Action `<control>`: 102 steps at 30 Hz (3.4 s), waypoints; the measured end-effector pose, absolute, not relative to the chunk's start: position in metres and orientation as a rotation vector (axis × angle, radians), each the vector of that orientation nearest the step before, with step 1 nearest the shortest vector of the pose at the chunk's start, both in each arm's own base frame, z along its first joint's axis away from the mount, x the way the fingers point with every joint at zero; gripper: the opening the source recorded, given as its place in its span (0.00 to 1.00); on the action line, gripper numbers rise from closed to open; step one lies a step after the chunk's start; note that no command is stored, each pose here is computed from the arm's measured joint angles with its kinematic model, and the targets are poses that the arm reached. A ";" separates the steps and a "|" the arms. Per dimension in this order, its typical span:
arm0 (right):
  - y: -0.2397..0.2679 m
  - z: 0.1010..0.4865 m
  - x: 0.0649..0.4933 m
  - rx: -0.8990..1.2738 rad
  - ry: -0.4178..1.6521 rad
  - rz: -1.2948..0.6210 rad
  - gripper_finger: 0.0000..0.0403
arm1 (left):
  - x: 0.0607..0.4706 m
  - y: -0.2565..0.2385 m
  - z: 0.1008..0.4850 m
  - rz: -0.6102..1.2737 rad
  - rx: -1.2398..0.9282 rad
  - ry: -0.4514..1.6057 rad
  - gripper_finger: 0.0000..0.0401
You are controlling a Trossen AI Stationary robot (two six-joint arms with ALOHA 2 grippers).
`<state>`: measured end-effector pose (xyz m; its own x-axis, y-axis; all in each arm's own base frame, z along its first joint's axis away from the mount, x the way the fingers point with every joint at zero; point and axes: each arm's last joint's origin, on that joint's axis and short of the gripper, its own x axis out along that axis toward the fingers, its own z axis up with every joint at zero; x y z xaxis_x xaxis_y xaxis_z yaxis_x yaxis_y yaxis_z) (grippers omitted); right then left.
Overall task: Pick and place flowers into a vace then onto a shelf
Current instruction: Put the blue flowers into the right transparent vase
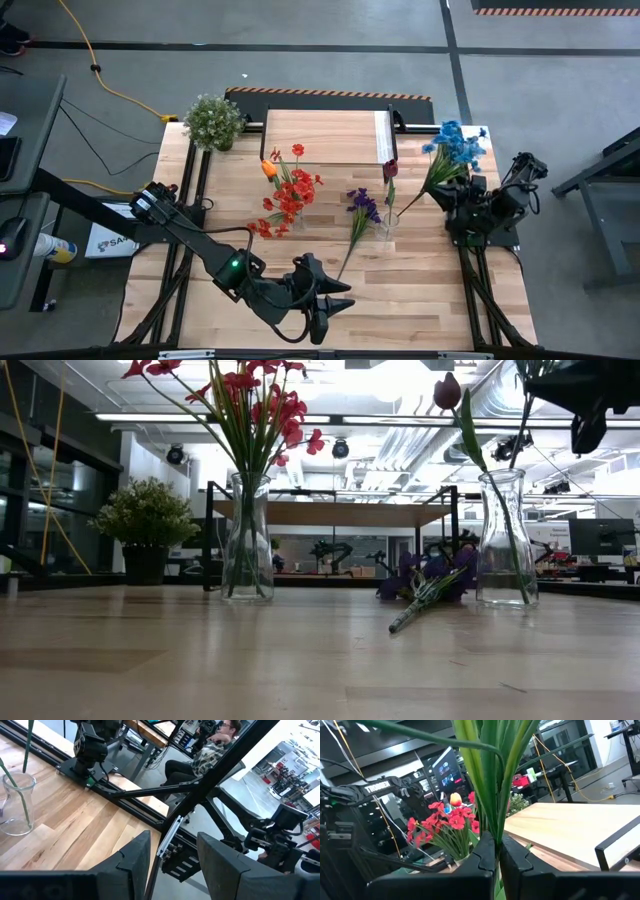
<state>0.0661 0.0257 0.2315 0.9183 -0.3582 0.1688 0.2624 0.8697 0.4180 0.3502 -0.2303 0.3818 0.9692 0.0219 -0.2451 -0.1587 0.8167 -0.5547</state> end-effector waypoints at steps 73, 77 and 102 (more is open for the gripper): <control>0.060 0.214 0.102 0.129 -0.070 -0.300 0.30 | 0.349 -0.228 0.380 0.144 -0.585 0.235 0.49; 0.060 0.214 0.102 0.126 -0.068 -0.299 0.34 | 0.349 -0.228 0.380 0.143 -0.585 0.235 0.49; 0.063 0.200 0.103 0.124 0.029 -0.195 0.47 | 0.349 -0.229 0.380 0.142 -0.585 0.236 0.49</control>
